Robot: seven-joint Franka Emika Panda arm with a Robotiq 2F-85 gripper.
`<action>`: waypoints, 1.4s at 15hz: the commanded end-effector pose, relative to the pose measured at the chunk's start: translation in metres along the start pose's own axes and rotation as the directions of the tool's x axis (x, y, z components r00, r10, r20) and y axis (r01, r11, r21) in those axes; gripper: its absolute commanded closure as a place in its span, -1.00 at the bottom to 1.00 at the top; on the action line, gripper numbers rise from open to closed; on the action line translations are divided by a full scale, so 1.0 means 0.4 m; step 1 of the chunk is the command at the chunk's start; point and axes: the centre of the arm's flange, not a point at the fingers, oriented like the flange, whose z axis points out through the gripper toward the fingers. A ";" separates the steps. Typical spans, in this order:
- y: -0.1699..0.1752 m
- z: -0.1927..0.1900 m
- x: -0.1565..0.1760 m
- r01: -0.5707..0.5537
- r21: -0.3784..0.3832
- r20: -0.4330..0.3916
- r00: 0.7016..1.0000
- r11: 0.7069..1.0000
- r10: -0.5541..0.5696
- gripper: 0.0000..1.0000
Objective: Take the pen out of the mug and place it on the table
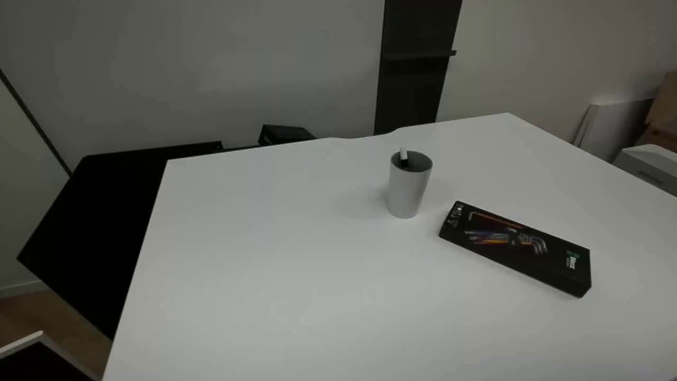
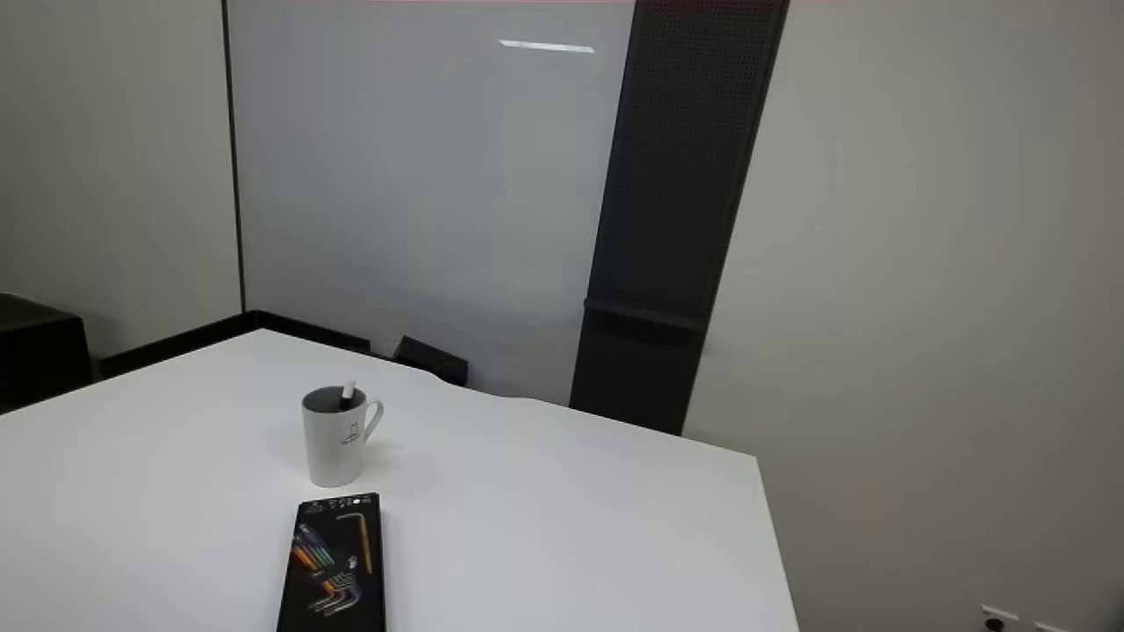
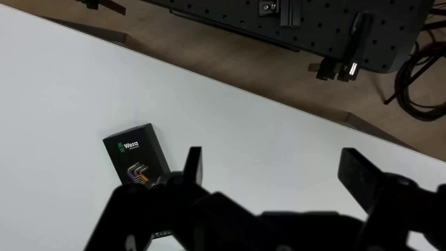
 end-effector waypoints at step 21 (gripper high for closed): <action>0.326 -0.063 0.114 -0.102 0.052 -0.004 0.995 0.993 0.103 -1.00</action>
